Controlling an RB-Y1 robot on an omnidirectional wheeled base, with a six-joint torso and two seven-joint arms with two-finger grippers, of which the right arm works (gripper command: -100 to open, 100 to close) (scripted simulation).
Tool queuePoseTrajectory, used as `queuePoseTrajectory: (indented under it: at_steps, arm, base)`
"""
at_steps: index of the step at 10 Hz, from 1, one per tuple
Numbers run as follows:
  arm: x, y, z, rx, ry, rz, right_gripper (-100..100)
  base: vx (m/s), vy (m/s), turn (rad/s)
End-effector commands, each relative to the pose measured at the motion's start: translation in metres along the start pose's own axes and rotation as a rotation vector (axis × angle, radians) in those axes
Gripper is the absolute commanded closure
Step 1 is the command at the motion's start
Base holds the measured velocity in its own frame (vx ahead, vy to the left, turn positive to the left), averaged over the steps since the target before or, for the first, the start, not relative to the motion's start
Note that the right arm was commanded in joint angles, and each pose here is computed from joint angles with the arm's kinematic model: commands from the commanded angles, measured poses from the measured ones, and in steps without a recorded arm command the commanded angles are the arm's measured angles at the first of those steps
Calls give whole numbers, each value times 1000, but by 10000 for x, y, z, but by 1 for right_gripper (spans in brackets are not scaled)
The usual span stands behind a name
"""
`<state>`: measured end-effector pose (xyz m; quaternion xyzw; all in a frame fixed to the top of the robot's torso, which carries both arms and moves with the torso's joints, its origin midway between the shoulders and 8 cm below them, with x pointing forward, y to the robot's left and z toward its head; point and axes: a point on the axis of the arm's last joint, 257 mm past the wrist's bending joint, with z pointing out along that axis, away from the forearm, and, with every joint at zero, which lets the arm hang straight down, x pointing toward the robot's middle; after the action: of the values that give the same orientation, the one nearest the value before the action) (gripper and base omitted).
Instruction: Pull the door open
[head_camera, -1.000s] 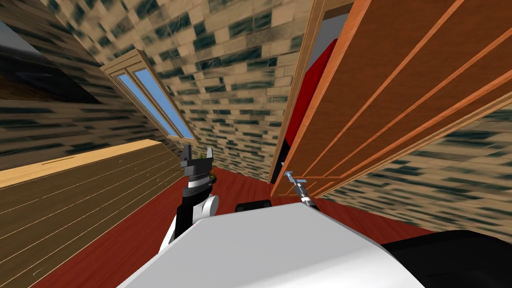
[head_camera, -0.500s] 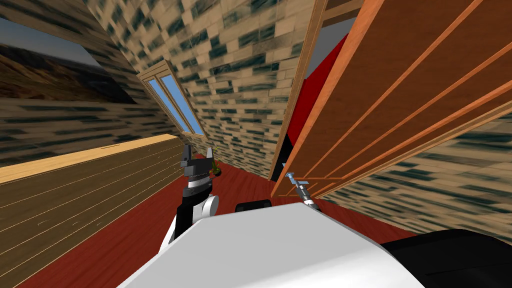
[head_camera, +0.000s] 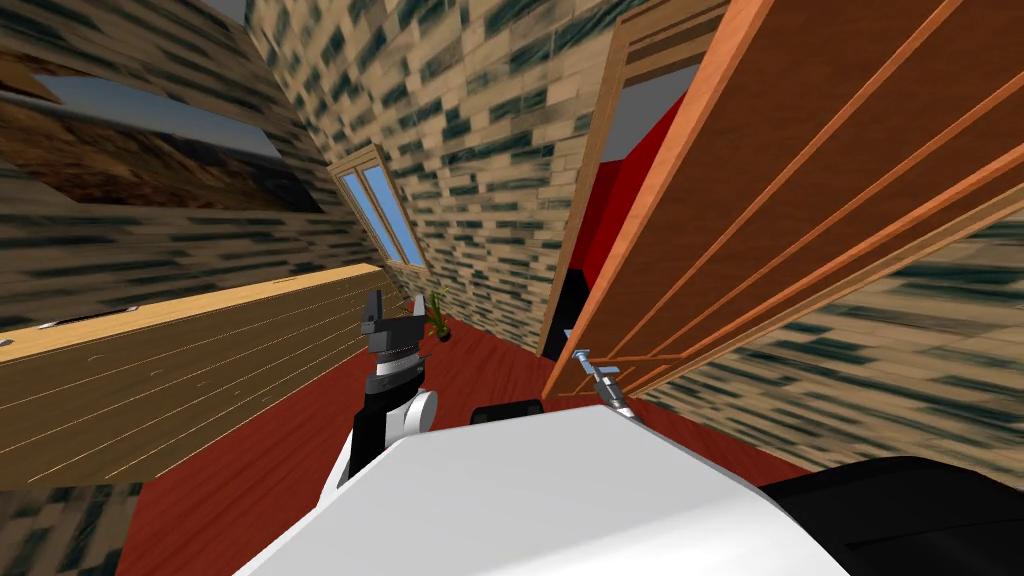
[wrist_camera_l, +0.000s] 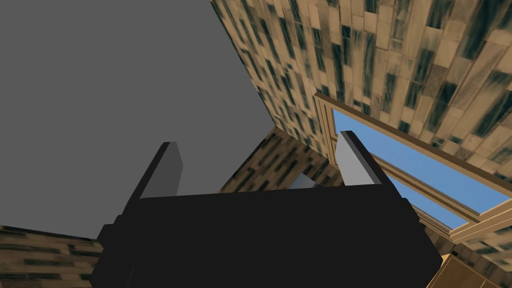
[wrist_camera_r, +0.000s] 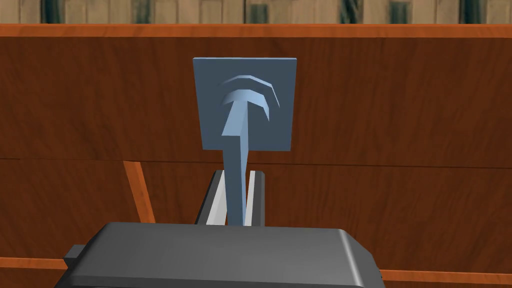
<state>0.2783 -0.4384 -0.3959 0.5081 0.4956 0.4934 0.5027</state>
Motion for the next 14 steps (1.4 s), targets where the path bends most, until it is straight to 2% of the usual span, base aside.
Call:
queuePoseTrajectory:
  at_steps: [1, 2, 8, 9, 14]
  arm:
    - [-14, 4, -53, -2, 6, -1, 100]
    - [-18, 5, -66, -2, 7, -1, 100]
    - [-73, 30, -281, -7, 30, -3, 100]
    - [-60, 21, -260, -4, 28, -3, 100]
    - [-59, 18, -272, -3, 43, -2, 100]
  base:
    - [-142, -20, 195]
    - [-231, -60, 183]
    - [-254, -67, 196]
    - [-117, -26, 35]
    - [-209, -58, 163]
